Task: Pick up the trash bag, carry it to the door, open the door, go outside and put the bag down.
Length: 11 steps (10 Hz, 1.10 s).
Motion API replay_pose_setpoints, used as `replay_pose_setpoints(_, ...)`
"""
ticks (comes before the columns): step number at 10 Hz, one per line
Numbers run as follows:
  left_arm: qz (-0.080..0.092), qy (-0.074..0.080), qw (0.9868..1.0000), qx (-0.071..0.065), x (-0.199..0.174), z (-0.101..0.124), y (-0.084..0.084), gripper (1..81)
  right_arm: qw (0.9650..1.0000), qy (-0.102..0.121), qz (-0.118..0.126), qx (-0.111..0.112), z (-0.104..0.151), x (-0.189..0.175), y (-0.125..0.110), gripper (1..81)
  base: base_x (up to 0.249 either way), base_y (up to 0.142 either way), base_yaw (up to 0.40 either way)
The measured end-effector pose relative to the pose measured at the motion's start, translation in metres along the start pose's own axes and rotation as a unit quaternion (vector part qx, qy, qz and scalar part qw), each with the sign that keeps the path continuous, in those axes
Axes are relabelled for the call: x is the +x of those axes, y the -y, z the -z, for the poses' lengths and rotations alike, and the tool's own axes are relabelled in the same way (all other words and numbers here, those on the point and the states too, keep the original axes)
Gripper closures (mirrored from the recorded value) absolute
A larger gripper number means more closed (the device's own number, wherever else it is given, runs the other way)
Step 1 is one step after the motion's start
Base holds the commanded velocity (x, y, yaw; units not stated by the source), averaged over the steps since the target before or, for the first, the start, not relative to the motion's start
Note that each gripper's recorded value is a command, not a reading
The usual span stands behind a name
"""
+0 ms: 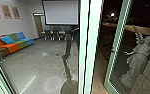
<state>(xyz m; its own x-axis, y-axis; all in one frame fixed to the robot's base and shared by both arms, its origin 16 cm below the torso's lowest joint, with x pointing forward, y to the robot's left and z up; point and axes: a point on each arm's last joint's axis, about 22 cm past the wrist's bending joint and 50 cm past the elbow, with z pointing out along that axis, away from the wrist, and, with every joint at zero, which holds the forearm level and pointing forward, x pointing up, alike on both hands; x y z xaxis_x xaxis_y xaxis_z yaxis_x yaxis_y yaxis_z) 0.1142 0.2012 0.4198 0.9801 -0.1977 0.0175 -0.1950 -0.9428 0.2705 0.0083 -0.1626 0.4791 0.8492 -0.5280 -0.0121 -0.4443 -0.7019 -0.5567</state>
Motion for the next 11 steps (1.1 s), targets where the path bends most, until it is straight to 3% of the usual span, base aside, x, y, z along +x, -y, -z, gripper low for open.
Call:
replay_pose_setpoints(4, 0.0, 0.002, 1.0, -0.001, -0.003, -0.001, -0.005, 81.1, 0.9999, 0.001, 0.002, -0.01, -0.014, -0.009, 0.002, 1.0, 0.0, 0.0, 0.0)
replay_pose_setpoints(7, -0.005, -0.003, 0.9997, 0.022, 0.0, -0.001, 0.007, 81.1, 0.9971, 0.002, 0.034, -0.068, -0.019, -0.011, -0.037, 1.0, 0.0, 0.0, 0.0)
replay_pose_setpoints(8, -0.009, -0.004, 0.9995, 0.029, 0.001, -0.002, 0.009, 81.1, 0.9959, 0.004, 0.044, -0.08, -0.024, -0.014, -0.04, 1.0, 0.0, 0.0, 0.0)
replay_pose_setpoints(11, -0.011, -0.005, 0.9996, 0.025, 0.001, -0.005, -0.001, 81.1, 0.9943, 0.015, 0.061, -0.086, -0.041, -0.035, -0.024, 1.0, 0.0, 0.0, 0.0)
